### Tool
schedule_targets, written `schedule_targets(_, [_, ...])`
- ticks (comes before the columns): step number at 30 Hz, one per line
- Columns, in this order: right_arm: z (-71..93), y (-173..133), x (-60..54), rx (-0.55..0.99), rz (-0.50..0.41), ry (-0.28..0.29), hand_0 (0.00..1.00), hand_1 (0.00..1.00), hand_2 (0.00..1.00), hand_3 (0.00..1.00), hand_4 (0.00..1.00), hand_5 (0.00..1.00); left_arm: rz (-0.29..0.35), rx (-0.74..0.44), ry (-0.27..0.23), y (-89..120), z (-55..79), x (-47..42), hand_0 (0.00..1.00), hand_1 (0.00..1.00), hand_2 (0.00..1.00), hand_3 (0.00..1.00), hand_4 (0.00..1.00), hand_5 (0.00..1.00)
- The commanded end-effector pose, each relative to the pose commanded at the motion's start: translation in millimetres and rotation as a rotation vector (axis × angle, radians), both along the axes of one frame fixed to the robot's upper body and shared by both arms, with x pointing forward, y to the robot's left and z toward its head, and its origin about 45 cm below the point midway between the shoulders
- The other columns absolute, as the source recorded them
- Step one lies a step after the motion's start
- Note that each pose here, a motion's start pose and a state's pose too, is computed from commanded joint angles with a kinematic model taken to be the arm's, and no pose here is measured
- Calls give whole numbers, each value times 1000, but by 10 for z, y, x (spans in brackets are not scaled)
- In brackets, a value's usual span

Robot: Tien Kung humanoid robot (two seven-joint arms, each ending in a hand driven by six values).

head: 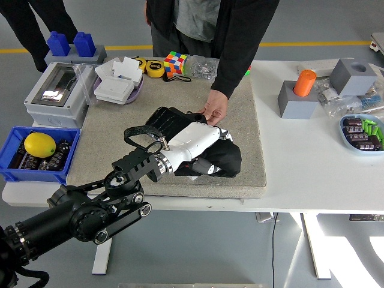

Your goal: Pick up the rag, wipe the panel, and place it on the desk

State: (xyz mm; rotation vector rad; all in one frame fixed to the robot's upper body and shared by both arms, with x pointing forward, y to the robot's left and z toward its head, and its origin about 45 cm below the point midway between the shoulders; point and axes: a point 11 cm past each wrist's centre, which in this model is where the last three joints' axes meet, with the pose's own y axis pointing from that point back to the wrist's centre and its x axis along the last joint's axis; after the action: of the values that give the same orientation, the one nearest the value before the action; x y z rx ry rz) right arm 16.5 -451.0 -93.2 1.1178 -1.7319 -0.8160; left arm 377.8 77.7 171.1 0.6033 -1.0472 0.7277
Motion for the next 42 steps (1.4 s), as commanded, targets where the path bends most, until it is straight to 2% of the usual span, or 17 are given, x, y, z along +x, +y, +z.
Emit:
schedule_targets(6, [3, -9, -7, -2, 0, 1, 592, 606, 552, 539, 936, 366, 44, 31, 15, 153, -122, 79, 235, 315, 460, 553, 751, 2])
schedule_targets(9, [2, -5, -7, -1, -1, 0, 592, 606, 552, 539, 936, 366, 60, 34, 11, 209, -127, 116, 235, 315, 460, 553, 751, 2])
schedule_targets(14, [2, -3, -3, -1, 0, 0, 592, 606, 551, 539, 936, 365, 120, 30, -12, 401, -62, 261, 235, 315, 460, 553, 751, 2])
schedule_targets(22, [1, -1, 5, -1, -4, -4, 592, 606, 551, 539, 935, 365, 200, 10, -42, 641, 38, 447, 235, 315, 461, 553, 751, 2])
schedule_targets(27, [3, -1, 14, -1, -4, -6, 592, 606, 551, 539, 935, 365, 261, 8, -49, 825, 44, 555, 235, 315, 460, 553, 752, 2])
schedule_targets(33, [5, -7, 10, -2, -4, -6, 592, 606, 551, 539, 935, 365, 343, 1, -59, 1101, 56, 675, 234, 315, 461, 553, 752, 2])
schedule_targets(42, [4, -4, 20, -2, -6, -8, 593, 607, 551, 539, 935, 365, 427, -4, -83, 1390, 117, 778, 235, 313, 461, 553, 752, 2])
